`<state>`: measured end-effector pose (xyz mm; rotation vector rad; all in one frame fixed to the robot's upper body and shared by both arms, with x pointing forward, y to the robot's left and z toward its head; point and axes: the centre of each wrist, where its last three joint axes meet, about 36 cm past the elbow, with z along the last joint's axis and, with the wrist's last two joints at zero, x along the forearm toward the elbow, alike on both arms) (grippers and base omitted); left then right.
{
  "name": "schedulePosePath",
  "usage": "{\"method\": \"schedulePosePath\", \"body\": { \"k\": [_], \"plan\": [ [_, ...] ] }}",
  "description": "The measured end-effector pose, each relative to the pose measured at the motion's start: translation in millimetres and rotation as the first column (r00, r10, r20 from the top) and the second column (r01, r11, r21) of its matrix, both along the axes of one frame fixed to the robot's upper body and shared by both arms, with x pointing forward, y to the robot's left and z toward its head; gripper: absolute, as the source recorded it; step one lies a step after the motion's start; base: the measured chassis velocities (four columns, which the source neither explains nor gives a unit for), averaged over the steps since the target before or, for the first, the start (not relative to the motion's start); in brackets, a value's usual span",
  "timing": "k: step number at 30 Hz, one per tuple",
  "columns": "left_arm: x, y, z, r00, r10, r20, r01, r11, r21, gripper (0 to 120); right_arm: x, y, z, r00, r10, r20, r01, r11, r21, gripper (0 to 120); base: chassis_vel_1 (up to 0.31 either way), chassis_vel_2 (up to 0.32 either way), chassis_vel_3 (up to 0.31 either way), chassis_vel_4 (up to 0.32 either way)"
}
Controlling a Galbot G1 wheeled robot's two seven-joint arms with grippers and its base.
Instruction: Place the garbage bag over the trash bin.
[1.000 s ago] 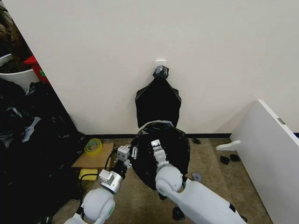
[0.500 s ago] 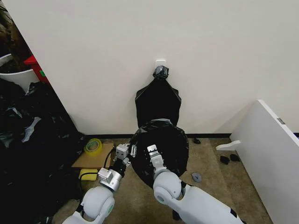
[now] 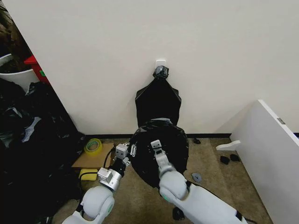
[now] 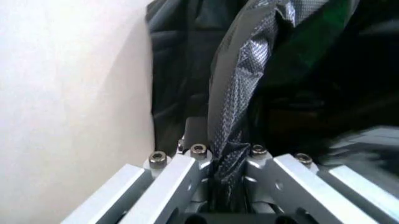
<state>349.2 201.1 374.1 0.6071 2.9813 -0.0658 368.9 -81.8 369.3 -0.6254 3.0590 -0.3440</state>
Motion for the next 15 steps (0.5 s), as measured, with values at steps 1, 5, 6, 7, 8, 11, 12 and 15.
{"method": "schedulePosePath", "body": {
  "k": [1, 5, 6, 7, 8, 11, 12, 15],
  "plan": [
    [2.1, 1.3, 1.2, 1.0, 0.014, -0.022, -0.014, 1.0, -0.003, 1, -8.8, -11.8, -4.5, 0.994, 0.072, 0.083, -0.075, 0.997, 0.034, 13, 0.0, 0.0, 0.0, 0.0],
    [5.6, 3.3, 4.0, 0.998, 0.032, -0.06, -0.034, 0.999, -0.022, 1, -18.5, -28.0, -3.9, 0.971, 0.156, 0.183, -0.17, 0.984, 0.058, 21, 0.0, 0.0, 0.0, 0.0],
    [8.4, 5.3, 6.8, 0.995, 0.043, -0.085, -0.046, 0.998, -0.033, 1, -24.7, -36.7, 3.3, 0.947, 0.21, 0.241, -0.234, 0.969, 0.075, 29, 0.0, 0.0, 0.0, 0.0],
    [8.4, 5.3, 6.8, 0.995, 0.043, -0.085, -0.046, 0.998, -0.033, 1, -24.7, -36.7, 3.3, 0.947, 0.21, 0.241, -0.234, 0.969, 0.075, 29, 0.0, 0.0, 0.0, 0.0],
    [8.9, 5.6, 8.0, 0.994, 0.044, -0.097, -0.048, 0.998, -0.038, 1, -26.3, -39.1, 8.0, 0.94, 0.221, 0.261, -0.25, 0.965, 0.084, 34, 0.0, 0.0, 0.0, 0.0],
    [6.9, 6.8, 9.9, 0.99, 0.046, -0.131, -0.053, 0.998, -0.047, 1, -29.0, -46.0, 30.4, 0.91, 0.237, 0.341, -0.295, 0.946, 0.131, 47, 0.0, 0.0, 0.0, 0.0],
    [5.1, 7.0, 9.7, 0.989, 0.045, -0.139, -0.051, 0.998, -0.047, 1, -28.1, -48.6, 35.4, 0.899, 0.243, 0.364, -0.311, 0.94, 0.141, 52, 0.0, 0.0, 0.0, 0.0],
    [2.2, 7.6, 8.8, 0.988, 0.04, -0.146, -0.047, 0.998, -0.044, 1, -23.2, -56.2, 43.8, 0.872, 0.259, 0.416, -0.345, 0.927, 0.147, 60, 0.0, 0.0, 0.0, 0.0]
  ]
}}
